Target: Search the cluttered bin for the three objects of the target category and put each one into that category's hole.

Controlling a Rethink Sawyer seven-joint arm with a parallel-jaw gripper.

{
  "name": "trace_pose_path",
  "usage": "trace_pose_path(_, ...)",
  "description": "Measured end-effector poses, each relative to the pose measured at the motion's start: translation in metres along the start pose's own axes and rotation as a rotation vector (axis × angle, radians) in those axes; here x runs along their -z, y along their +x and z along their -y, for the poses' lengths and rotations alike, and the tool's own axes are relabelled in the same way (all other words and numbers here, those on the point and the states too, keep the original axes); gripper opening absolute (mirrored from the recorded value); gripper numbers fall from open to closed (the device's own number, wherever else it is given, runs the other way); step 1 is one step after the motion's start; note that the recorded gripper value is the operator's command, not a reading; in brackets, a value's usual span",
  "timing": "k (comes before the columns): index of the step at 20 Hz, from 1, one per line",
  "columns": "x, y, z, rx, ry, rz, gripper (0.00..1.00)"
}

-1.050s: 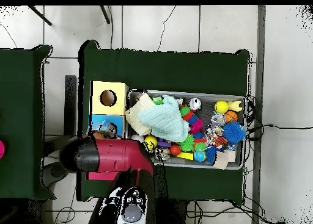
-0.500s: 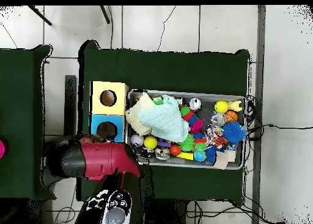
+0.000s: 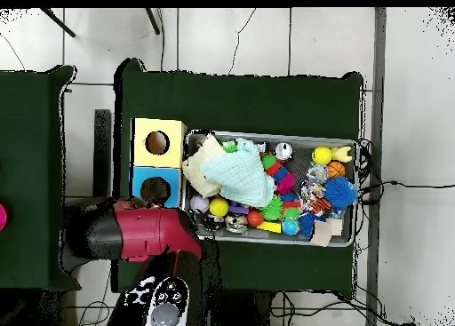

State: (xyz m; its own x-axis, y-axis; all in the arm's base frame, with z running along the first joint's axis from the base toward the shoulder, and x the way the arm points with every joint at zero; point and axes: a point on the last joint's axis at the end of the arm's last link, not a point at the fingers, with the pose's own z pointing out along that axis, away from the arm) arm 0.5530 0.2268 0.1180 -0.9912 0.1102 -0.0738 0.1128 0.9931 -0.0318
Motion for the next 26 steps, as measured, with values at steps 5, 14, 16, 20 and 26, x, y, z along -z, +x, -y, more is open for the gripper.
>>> trace_pose_path(5,-0.004,-0.016,0.031,-0.059,0.000,-0.005,0.00)
trace_pose_path(14,-0.024,-0.047,0.113,-0.205,-0.012,-0.039,0.00)
trace_pose_path(16,-0.030,-0.051,0.132,-0.226,-0.014,-0.048,0.00)
trace_pose_path(20,-0.044,-0.053,0.170,-0.256,-0.009,-0.067,0.00)
trace_pose_path(26,-0.061,-0.051,0.209,-0.269,-0.013,-0.090,0.00)
